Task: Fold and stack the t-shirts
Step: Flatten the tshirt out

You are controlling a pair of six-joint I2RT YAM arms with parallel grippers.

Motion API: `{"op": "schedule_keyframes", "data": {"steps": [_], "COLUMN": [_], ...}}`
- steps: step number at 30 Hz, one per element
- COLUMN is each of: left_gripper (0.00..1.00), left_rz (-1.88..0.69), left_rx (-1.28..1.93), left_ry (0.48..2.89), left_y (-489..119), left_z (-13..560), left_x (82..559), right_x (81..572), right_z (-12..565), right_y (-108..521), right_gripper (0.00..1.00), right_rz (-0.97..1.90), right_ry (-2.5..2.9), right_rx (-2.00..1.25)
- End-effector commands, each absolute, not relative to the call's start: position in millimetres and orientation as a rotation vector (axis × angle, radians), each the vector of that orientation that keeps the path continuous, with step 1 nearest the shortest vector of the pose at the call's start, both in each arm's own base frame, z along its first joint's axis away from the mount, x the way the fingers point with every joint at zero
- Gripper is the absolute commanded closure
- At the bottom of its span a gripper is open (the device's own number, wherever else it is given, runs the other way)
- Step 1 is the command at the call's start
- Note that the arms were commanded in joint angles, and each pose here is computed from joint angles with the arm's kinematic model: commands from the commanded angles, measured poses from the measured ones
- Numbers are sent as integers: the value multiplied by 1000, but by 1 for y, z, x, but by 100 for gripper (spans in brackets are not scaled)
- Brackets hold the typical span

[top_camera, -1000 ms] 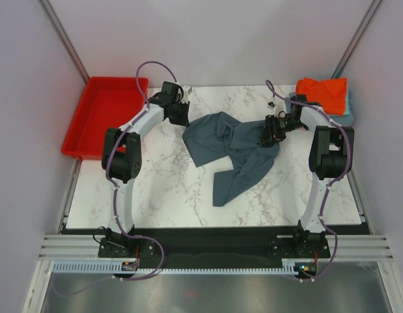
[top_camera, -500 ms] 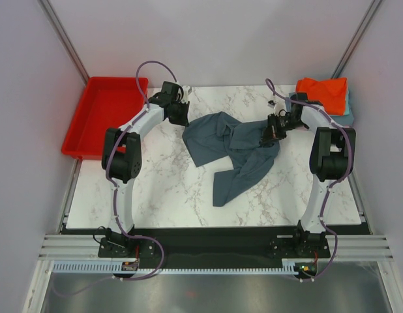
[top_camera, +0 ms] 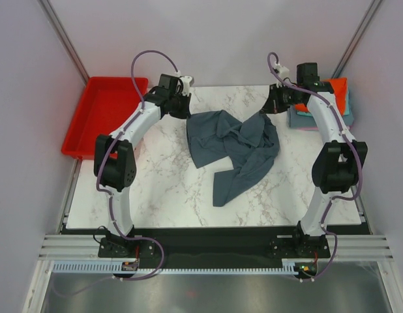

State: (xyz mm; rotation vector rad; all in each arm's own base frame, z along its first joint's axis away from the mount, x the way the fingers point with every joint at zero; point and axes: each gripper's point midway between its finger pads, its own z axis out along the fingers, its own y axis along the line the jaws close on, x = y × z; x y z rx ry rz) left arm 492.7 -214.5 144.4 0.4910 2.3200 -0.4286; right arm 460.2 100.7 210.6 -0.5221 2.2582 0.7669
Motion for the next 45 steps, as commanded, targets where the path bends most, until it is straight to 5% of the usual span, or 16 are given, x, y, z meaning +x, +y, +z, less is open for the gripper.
{"op": "schedule_keyframes", "data": {"steps": [1,11,22,29,36,45], "left_gripper": [98,98,98,98,98,98], "left_rz": [-401,-332,-209,-86,21,-85], "left_rx": [548,577,659,662,642,652], "left_ry": [2253,2222,1906,1697,1491,1495], "left_y": [-214,-212,-186,-155,-127,-115], "left_z": [165,178,324,409,483,492], "left_x": [493,488,448,406,364,304], "right_x": [457,479,500,426,346,236], "right_z": [196,225,434,525,554,599], "right_y": [134,194,53,10,-2,6], "right_gripper": [100,100,100,100,100,100], "right_rz": [799,690,174,56,61,92], "right_ry": [2277,2165,1772,1577,1478,1334], "right_rx": [-612,-755,-298,-201,-32,12]}}
